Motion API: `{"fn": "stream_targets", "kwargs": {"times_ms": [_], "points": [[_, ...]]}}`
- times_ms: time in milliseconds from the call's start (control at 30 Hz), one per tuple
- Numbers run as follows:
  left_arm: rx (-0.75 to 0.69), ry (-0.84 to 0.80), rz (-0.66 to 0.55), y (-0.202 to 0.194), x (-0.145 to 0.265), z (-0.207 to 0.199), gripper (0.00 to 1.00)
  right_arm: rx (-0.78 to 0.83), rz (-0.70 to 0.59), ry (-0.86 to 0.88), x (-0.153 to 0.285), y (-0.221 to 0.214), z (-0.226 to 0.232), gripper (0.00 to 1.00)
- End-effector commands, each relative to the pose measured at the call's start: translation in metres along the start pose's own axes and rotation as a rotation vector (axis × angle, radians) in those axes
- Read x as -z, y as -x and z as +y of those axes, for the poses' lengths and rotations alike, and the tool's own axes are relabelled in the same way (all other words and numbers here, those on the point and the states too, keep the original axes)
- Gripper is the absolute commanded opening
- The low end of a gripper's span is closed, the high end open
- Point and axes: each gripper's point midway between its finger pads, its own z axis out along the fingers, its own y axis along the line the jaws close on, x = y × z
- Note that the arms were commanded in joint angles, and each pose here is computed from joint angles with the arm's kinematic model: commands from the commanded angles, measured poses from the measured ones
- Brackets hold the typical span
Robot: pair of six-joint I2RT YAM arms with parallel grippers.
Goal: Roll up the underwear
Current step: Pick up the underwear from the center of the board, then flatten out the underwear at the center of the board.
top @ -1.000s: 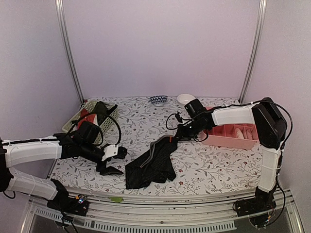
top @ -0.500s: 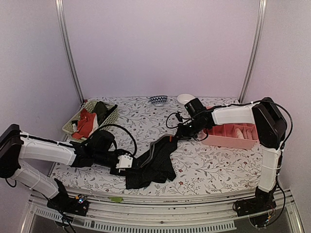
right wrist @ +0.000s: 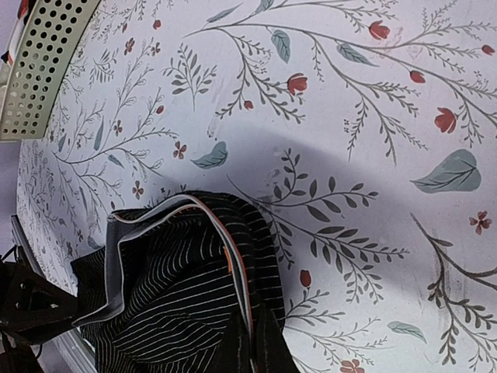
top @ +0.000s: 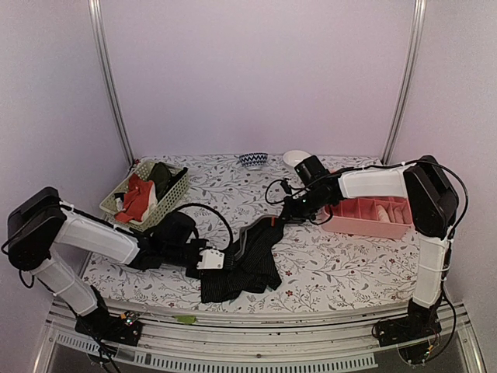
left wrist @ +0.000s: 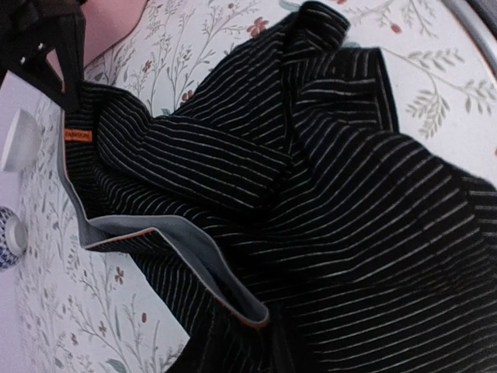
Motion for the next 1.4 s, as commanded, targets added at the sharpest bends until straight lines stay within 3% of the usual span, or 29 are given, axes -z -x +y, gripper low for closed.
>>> {"fn": "stream_targets", "kwargs": {"times_ms": [0,67,333,700,867,1200,1367], "points": [[0.006,0.070,-0.018,0.014,-0.002,0.027,0.12,0.010,0.002,-0.012,0.001,0.004,0.001,0.00],[0.038,0.090,-0.025,0.018,0.005,0.038,0.00,0.019,-0.004,-0.019,0.006,0.005,0.002,0.00],[0.353,0.180,-0.177,0.039,0.084,0.146,0.00,0.118,-0.123,-0.082,0.066,0.044,0.016,0.00],[0.383,0.368,-0.224,0.037,0.160,0.251,0.00,0.320,-0.362,-0.211,0.180,0.125,0.052,0.00],[0.390,0.402,-0.242,0.038,0.178,0.268,0.00,0.368,-0.384,-0.213,0.198,0.131,0.062,0.00],[0.433,0.255,-0.314,0.052,0.186,0.238,0.00,0.378,-0.349,-0.145,0.203,0.110,0.072,0.00],[0.499,0.246,-0.288,0.039,0.178,0.247,0.00,0.390,-0.341,-0.186,0.195,0.118,0.064,0.00]]}}
